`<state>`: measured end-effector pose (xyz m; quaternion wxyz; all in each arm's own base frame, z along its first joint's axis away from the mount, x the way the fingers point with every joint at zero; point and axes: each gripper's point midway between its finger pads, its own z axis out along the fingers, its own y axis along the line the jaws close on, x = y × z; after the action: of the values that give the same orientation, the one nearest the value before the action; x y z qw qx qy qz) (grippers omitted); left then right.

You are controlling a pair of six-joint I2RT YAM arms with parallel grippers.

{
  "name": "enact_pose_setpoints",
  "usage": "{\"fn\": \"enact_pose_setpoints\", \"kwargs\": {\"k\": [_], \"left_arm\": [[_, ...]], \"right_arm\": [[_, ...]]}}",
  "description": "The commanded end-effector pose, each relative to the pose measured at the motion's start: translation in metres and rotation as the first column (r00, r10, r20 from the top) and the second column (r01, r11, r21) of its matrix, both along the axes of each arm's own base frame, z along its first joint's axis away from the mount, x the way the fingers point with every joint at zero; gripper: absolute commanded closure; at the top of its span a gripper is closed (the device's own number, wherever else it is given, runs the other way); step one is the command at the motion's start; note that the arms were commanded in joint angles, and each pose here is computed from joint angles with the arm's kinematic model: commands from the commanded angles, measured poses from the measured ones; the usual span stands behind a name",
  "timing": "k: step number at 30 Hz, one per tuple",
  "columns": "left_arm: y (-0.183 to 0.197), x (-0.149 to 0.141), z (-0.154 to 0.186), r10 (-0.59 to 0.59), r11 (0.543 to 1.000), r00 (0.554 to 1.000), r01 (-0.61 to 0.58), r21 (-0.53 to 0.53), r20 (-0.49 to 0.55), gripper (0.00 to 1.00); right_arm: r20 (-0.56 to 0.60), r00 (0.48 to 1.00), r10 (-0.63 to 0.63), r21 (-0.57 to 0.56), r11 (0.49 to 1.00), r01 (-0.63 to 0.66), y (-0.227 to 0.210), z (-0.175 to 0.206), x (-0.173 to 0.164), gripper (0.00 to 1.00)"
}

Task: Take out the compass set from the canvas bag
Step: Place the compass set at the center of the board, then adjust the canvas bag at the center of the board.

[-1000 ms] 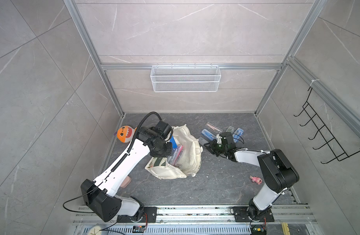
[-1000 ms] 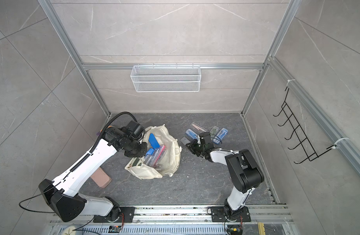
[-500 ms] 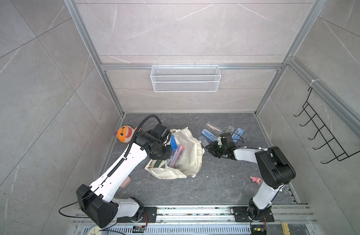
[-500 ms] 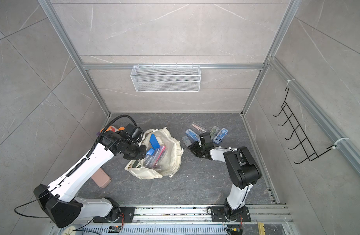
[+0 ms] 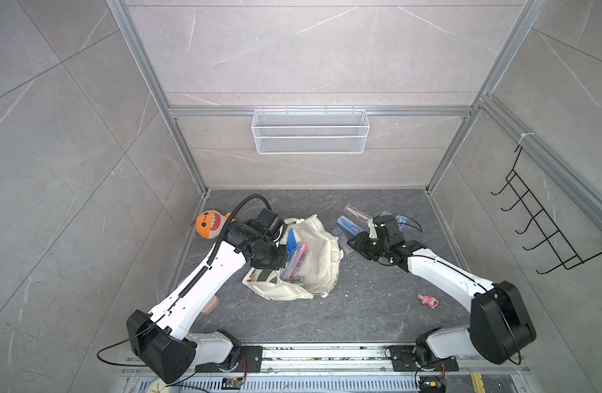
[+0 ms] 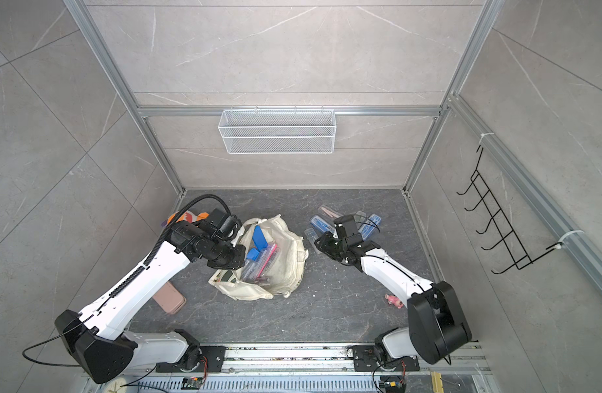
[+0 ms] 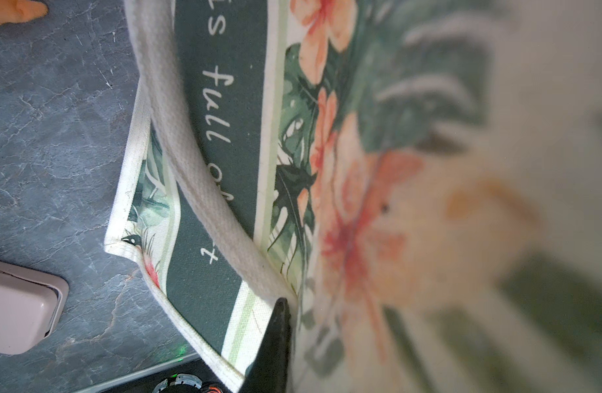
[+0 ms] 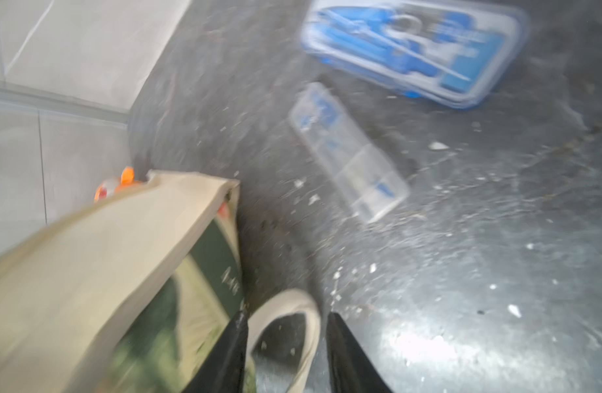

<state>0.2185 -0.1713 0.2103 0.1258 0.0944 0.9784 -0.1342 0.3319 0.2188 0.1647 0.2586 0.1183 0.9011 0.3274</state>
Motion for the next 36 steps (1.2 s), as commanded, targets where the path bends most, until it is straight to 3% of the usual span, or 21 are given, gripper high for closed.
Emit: {"fn": "enact_pose_setpoints", "kwargs": {"k": [1,4,8,14,19,24,28,31,36], "left_arm": [[0.001,-0.011,0.008,-0.039,0.999,0.999,0.039,-0.028,0.003,1.00],[0.003,-0.013,0.008,-0.044,0.999,0.999,0.044,-0.023,0.000,1.00],[0.004,-0.013,0.006,-0.044,0.999,0.999,0.044,-0.012,-0.004,1.00],[0.005,-0.007,0.008,-0.015,1.000,1.000,0.015,-0.001,0.009,1.00],[0.003,0.006,0.015,0.016,1.000,0.999,-0.016,0.008,0.036,1.00],[-0.010,0.027,0.022,0.022,1.000,0.998,-0.022,-0.007,0.060,1.00],[-0.021,0.034,0.024,0.005,1.000,0.999,-0.003,-0.024,0.054,1.00],[-0.021,0.030,0.020,-0.014,1.000,0.999,0.015,-0.027,0.038,1.00],[-0.012,0.011,0.007,-0.024,0.999,1.000,0.024,-0.025,0.004,1.00]], "right_arm": [[0.144,0.985,0.092,-0.114,0.991,-0.076,0.017,0.045,-0.024,0.60],[0.256,0.947,0.193,-0.144,0.977,-0.160,0.049,0.076,-0.049,0.59],[0.301,0.904,0.303,-0.186,0.949,-0.256,0.086,0.083,-0.079,0.61],[0.205,0.877,0.435,-0.249,0.890,-0.383,0.135,0.035,-0.121,0.65],[0.185,0.810,0.557,-0.288,0.819,-0.497,0.175,0.013,-0.163,0.67],[0.152,0.767,0.623,-0.316,0.766,-0.559,0.200,-0.004,-0.181,0.68],[0.163,0.789,0.592,-0.328,0.787,-0.522,0.204,-0.001,-0.172,0.65],[0.165,0.848,0.504,-0.341,0.836,-0.430,0.194,0.004,-0.152,0.57],[0.115,0.940,0.320,-0.271,0.921,-0.280,0.170,0.006,-0.117,0.53]]}}
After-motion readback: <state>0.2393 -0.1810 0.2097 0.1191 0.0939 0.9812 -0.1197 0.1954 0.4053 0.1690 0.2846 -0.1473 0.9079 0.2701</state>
